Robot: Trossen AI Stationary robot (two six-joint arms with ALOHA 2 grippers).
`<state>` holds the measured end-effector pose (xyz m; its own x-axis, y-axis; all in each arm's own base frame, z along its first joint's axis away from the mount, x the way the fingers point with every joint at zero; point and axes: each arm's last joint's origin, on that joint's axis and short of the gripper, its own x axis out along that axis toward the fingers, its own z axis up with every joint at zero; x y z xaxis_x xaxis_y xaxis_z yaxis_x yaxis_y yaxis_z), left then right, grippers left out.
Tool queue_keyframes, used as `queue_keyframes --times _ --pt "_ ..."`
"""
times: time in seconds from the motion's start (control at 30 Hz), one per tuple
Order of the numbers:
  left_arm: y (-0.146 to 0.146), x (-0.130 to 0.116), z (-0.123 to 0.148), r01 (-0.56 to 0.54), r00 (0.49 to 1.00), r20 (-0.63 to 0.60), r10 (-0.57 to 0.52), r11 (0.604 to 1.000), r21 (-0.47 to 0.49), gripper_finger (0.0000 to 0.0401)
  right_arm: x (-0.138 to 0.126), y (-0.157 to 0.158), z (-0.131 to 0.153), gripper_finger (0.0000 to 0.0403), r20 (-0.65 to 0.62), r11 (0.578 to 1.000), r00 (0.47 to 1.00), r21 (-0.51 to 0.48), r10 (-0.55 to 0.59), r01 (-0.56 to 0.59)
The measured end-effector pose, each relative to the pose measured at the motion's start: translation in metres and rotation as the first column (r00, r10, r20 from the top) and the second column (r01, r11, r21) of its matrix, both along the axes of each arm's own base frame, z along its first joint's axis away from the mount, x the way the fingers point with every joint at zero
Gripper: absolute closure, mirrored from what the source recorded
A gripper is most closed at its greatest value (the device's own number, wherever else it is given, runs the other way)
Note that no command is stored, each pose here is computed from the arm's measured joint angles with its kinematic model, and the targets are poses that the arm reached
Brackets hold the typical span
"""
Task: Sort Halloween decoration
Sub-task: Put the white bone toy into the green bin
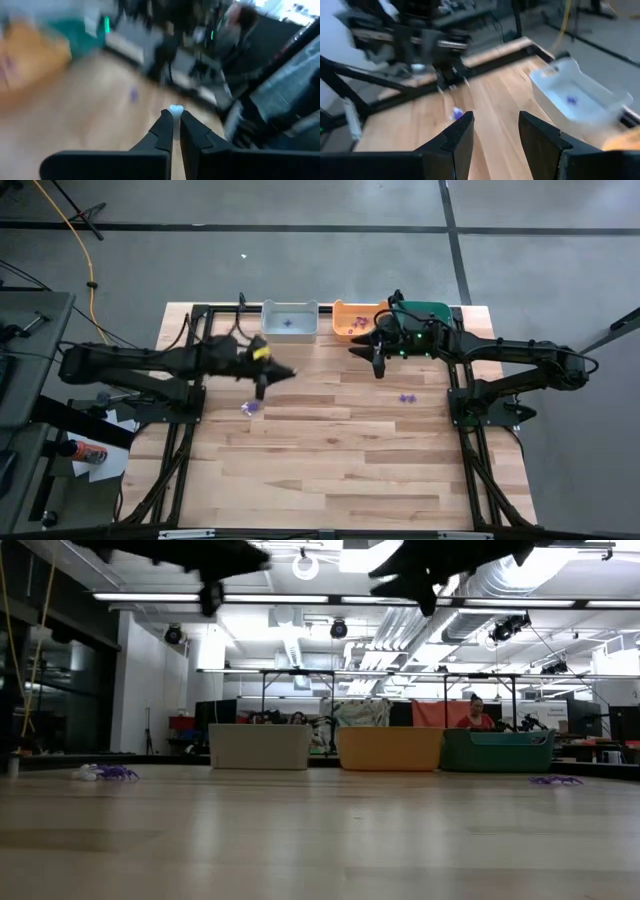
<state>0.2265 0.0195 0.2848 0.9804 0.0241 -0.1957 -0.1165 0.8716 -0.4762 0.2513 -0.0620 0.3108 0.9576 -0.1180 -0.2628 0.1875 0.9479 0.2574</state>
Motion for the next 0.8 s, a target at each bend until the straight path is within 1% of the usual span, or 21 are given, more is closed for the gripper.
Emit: queue_keyframes --times 0.1,0.2,0.23,0.3,0.4,0.67,0.73,0.8 --pt "0.017 0.014 -0.001 -0.048 0.996 0.081 0.035 0.984 0.169 0.0398 0.002 0.000 0.008 0.0251 0.085 1.000 0.996 -0.022 0.006 -0.004" --pt "0.030 0.023 0.001 -0.090 0.986 0.160 0.037 0.939 0.332 0.0398 0.003 0.000 0.017 0.0251 0.174 0.999 0.985 -0.052 0.017 -0.008" --pt "0.033 0.025 0.002 -0.103 0.981 0.189 0.034 0.923 0.370 0.0398 0.003 0.000 0.019 0.0251 0.194 0.998 0.981 -0.064 0.029 -0.017" --pt "0.037 0.027 0.004 -0.121 0.975 0.221 0.030 0.903 0.413 0.0398 0.004 0.001 0.023 0.0251 0.222 0.995 0.973 -0.094 0.063 -0.042" --pt "0.041 0.027 0.003 -0.137 0.972 0.230 0.040 0.897 0.421 0.0398 0.004 0.002 0.024 0.0251 0.233 0.992 0.969 -0.117 0.082 -0.055" --pt "0.042 0.027 0.003 -0.143 0.973 0.227 0.050 0.897 0.418 0.0398 0.004 0.001 0.024 0.0251 0.233 0.992 0.970 -0.115 0.074 -0.048" --pt "0.043 0.027 0.003 -0.183 0.968 0.230 0.097 0.902 0.392 0.0398 0.004 0.001 0.025 0.0251 0.245 0.993 0.968 -0.116 0.055 -0.027" --pt "0.046 0.029 0.000 -0.230 0.962 0.223 0.156 0.905 0.358 0.0398 0.003 0.000 0.030 0.0251 0.294 0.994 0.955 -0.112 0.032 0.002"
